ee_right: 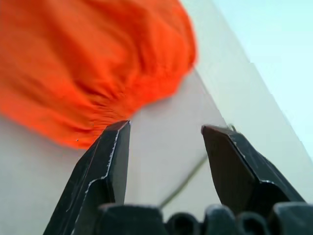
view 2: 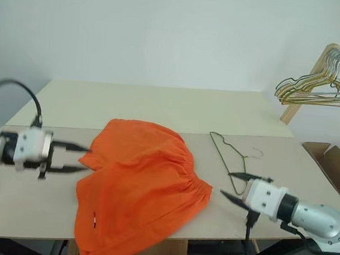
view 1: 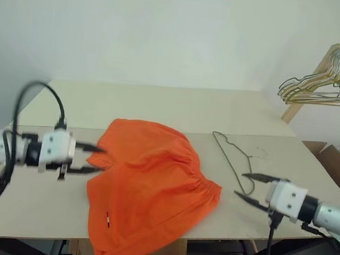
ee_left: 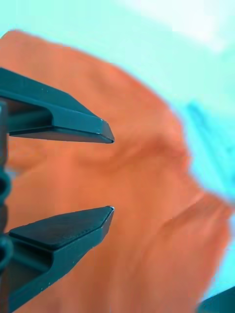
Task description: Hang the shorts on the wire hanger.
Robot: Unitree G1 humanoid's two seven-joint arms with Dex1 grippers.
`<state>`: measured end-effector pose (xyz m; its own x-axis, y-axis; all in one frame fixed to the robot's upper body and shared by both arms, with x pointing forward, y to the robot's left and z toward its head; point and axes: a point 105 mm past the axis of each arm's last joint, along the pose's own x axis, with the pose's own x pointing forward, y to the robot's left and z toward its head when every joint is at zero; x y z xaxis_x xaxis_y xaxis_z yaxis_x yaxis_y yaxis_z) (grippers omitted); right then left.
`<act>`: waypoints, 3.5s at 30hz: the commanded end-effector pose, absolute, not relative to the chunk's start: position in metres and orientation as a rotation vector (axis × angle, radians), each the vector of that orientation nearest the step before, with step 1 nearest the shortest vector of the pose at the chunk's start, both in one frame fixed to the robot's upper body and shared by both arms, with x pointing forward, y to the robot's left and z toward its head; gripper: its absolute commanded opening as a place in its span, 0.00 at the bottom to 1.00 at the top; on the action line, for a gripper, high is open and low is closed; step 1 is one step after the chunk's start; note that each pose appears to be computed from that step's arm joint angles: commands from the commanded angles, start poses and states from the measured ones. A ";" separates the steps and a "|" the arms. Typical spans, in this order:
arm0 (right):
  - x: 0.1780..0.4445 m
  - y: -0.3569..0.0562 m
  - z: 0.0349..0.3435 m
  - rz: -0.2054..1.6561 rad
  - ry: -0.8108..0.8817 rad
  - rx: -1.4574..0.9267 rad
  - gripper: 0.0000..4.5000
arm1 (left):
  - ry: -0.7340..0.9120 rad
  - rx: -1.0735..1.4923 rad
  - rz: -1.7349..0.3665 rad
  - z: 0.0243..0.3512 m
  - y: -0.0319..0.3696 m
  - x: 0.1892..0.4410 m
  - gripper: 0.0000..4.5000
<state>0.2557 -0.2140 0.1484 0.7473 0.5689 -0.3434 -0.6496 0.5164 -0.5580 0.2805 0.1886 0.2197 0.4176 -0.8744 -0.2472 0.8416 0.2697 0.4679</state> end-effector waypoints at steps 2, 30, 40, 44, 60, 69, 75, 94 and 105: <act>0.272 -0.223 0.153 0.543 0.301 -0.594 0.61 | -0.088 0.302 -1.141 0.249 0.147 0.292 0.49; 0.351 -0.263 0.072 0.273 0.855 -0.409 0.61 | -0.103 0.245 -1.231 0.252 0.116 0.282 0.49; 0.341 -0.266 0.049 0.268 0.981 -0.327 0.01 | -0.113 0.251 -1.247 0.253 0.114 0.280 0.49; 0.338 -0.268 0.049 0.264 0.981 -0.340 0.00 | -0.115 0.257 -1.244 0.253 0.116 0.281 0.49; 0.350 -0.249 0.160 0.267 0.154 -1.216 0.00 | -0.190 0.295 -1.154 0.270 0.115 0.313 0.49; 0.344 -0.227 0.208 0.318 -0.431 -1.880 0.00 | -0.257 0.340 -1.156 0.298 0.110 0.347 0.49; 0.339 -0.213 0.210 0.423 -0.580 -1.960 0.00 | -0.151 0.424 -1.327 0.281 0.103 0.350 0.75; 0.345 -0.187 0.232 0.442 -0.743 -2.020 0.00 | 0.208 0.696 -1.403 0.200 0.075 0.357 0.89; 0.347 -0.186 0.240 0.409 -0.757 -2.041 0.00 | 0.206 0.711 -1.394 0.195 0.076 0.355 0.15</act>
